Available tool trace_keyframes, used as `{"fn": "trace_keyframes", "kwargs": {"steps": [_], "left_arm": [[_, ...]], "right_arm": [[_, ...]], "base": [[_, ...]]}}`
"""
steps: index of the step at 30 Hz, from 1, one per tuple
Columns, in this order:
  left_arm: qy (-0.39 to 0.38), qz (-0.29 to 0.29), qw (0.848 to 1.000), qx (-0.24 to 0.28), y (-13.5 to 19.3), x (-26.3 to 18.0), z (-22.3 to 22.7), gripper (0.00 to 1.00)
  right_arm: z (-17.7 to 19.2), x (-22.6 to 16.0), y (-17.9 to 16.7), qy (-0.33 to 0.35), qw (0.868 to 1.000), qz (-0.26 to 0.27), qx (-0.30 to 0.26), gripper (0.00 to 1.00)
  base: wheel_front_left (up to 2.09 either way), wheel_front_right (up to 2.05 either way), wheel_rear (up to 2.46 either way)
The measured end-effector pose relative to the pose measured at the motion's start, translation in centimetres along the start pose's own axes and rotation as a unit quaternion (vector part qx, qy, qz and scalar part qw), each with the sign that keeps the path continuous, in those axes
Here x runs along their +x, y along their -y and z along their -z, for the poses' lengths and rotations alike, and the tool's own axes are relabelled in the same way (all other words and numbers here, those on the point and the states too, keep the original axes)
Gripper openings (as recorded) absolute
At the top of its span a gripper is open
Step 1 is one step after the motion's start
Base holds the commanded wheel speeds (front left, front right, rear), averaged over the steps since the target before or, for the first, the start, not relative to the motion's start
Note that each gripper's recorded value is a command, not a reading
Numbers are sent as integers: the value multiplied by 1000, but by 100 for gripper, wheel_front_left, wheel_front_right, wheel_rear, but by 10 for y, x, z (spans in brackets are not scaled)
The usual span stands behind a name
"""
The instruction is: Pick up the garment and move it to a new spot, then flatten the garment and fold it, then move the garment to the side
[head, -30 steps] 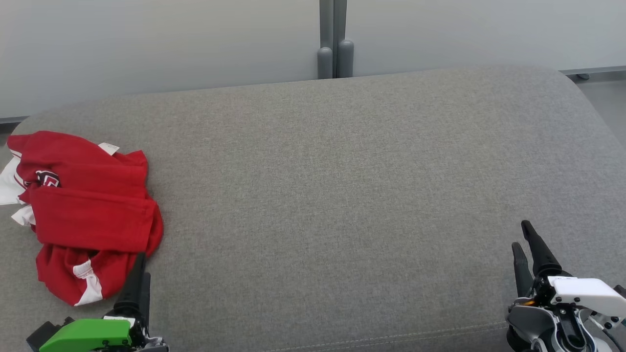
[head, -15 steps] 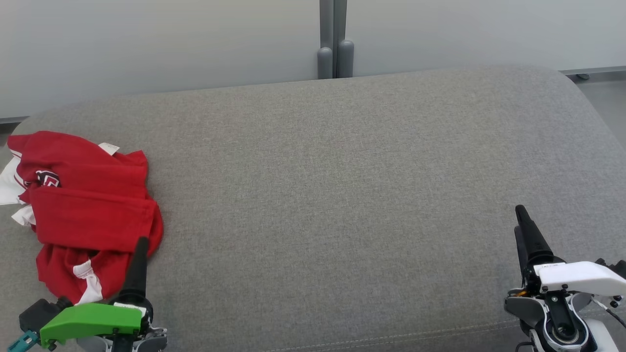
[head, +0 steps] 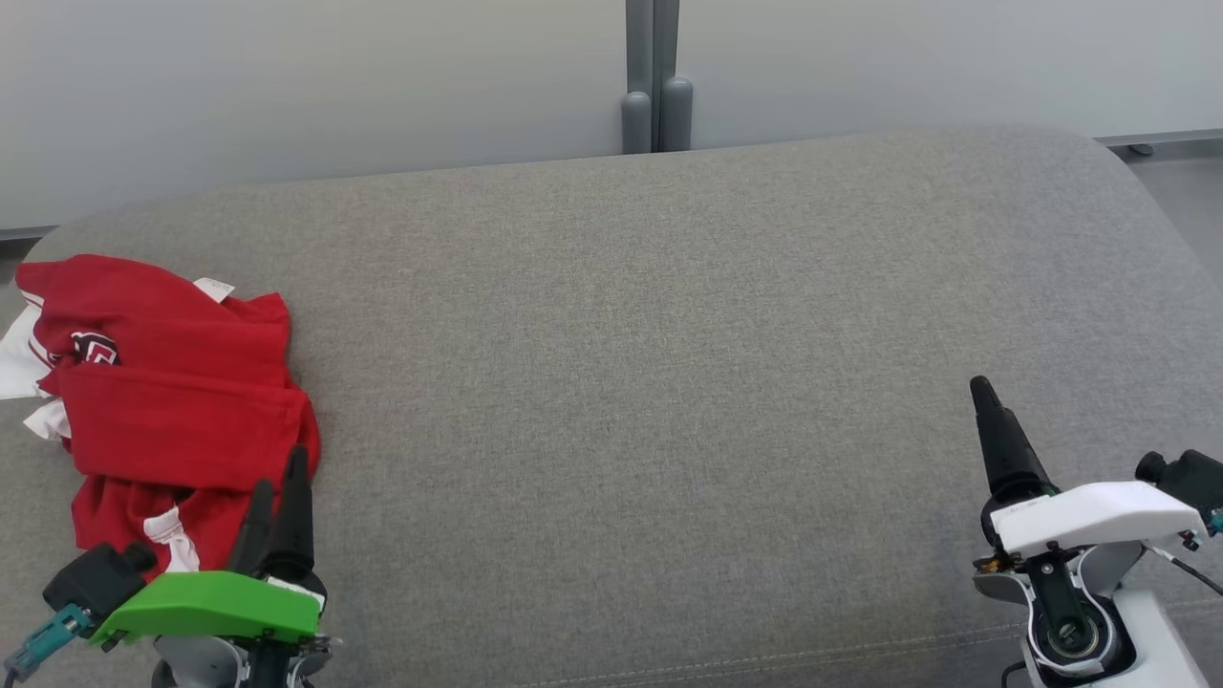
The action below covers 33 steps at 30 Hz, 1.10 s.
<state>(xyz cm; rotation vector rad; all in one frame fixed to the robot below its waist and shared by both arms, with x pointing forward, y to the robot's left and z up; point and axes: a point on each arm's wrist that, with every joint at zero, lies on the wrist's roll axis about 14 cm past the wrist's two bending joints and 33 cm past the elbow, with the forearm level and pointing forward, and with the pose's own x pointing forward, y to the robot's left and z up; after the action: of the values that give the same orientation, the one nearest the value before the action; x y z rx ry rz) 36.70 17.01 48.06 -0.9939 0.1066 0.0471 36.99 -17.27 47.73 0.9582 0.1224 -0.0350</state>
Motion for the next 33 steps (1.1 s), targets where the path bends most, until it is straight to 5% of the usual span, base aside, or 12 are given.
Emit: {"fn": "trace_keyframes", "kwargs": {"steps": [19,33], "left_arm": [[25,0,985,169,6,-5,-6,100],[47,-1,965,259,8,-9,-8,100]], "right_arm": [[16,-1,-22,-6,984,-31,-174,100],[20,-3,-38,13,957,-61,-283,100]], "base": [[0,0,0],[0,0,0]]}}
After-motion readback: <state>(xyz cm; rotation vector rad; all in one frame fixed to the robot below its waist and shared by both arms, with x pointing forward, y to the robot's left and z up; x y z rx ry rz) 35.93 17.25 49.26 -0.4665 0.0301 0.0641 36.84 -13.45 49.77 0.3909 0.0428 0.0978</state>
